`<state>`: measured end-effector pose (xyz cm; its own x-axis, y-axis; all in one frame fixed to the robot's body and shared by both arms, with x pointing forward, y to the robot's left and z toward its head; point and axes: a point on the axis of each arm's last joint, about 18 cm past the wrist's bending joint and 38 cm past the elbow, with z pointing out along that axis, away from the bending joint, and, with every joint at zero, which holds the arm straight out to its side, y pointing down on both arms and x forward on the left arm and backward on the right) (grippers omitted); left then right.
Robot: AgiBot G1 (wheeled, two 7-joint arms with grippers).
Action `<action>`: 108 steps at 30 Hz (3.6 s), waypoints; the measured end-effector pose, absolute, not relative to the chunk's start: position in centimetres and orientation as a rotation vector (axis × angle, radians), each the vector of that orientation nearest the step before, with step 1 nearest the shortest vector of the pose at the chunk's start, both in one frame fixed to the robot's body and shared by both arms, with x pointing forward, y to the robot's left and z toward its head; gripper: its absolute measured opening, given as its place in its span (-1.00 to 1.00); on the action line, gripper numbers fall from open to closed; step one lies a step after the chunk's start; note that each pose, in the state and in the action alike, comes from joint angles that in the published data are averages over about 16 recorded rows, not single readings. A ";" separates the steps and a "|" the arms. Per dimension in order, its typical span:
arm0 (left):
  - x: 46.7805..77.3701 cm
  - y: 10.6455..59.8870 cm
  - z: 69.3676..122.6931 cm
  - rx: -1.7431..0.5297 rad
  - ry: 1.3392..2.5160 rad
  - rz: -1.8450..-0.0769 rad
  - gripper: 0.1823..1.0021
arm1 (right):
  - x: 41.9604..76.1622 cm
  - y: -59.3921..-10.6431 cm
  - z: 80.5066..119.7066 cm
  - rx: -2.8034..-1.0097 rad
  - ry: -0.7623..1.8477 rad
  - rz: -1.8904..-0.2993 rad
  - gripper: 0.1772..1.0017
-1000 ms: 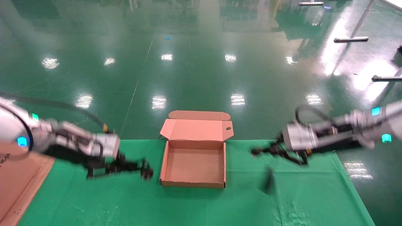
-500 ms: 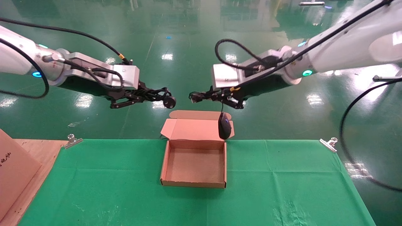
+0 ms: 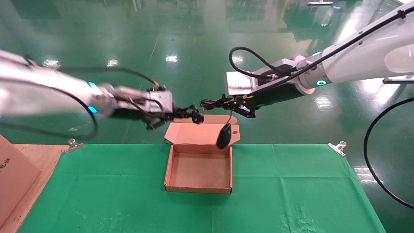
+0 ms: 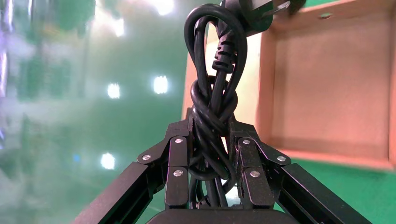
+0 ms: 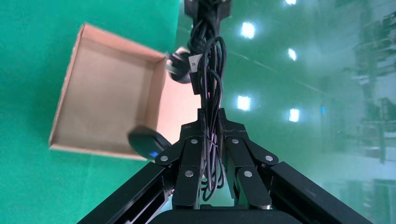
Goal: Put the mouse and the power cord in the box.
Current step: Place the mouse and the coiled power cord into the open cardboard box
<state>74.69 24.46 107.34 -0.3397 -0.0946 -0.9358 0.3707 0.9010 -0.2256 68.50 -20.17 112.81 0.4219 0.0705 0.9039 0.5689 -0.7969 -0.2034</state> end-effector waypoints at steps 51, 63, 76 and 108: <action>76.7 24.2 95.5 0.000 1.901 -0.639 0.27 | 69.7 -17.9 108.3 -2.208 -0.598 -1.273 -0.90; 72.3 37.9 94.9 -0.125 1.860 -0.704 0.79 | 70.5 -11.6 105.4 -2.198 -0.637 -1.328 -0.90; 70.3 43.7 92.0 -0.227 1.848 -0.680 0.98 | 73.0 -8.8 99.8 -2.191 -0.552 -1.465 -0.90; 70.1 42.4 91.7 -0.230 1.834 -0.782 1.00 | 73.9 -11.4 95.1 -2.222 -0.365 -1.373 -0.45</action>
<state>70.11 42.39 91.75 -0.4038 -0.5019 -0.7649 0.2040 0.7656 -0.6101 73.89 -11.38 95.06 0.4556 -0.0325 0.8896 0.4700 -0.8399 -0.2714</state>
